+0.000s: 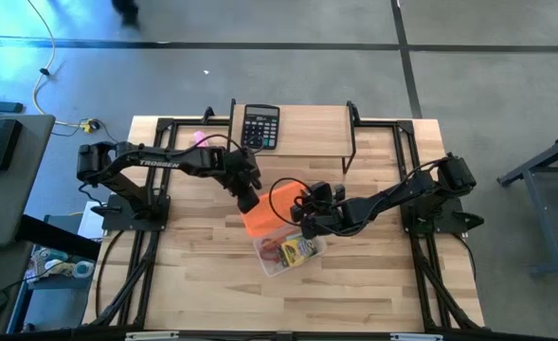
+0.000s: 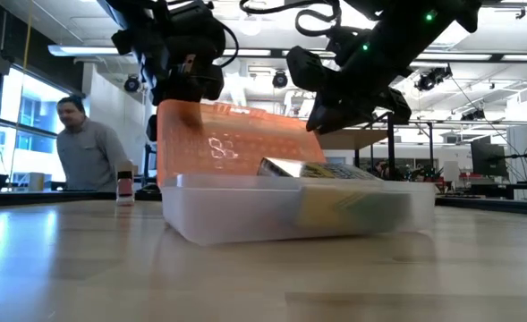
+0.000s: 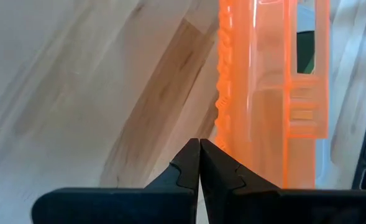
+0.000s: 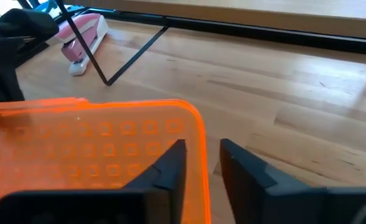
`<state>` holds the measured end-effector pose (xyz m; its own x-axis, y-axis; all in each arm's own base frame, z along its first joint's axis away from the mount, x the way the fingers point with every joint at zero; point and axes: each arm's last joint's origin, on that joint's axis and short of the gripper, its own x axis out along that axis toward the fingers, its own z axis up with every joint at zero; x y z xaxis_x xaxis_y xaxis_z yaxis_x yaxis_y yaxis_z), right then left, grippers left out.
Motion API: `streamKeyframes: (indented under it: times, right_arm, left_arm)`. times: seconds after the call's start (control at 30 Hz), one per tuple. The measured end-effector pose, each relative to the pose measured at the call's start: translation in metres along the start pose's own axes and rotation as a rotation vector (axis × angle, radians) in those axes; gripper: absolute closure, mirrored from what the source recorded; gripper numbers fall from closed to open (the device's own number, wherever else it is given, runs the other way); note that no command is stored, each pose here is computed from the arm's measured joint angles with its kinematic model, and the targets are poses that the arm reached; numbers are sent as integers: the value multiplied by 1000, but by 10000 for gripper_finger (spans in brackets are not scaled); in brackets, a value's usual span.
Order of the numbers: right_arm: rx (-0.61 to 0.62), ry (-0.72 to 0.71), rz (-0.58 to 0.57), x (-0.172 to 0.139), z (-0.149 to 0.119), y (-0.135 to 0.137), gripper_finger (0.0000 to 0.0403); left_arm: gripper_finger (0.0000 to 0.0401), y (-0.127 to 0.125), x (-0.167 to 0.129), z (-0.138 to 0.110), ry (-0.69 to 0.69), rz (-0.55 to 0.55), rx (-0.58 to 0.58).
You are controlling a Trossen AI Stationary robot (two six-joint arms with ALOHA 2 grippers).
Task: Pack school essentials
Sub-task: Close the orange supply box
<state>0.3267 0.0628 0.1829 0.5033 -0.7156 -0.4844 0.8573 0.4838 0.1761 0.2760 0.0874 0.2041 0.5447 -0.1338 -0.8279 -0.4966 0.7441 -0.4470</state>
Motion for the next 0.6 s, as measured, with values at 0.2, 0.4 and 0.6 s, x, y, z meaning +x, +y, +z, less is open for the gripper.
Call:
streamKeyframes:
  times: [0.2, 0.4, 0.6]
  right_arm:
    - [1, 3, 3, -1, 0, 0, 263]
    - [32, 5, 34, -10, 13, -2, 237]
    - [92, 112, 145, -25, 31, -3, 233]
  left_arm:
    - [401, 0, 0, 0, 1, -3, 0]
    - [401, 0, 0, 0, 2, -2, 0]
    - [401, 0, 0, 0, 2, 1, -1]
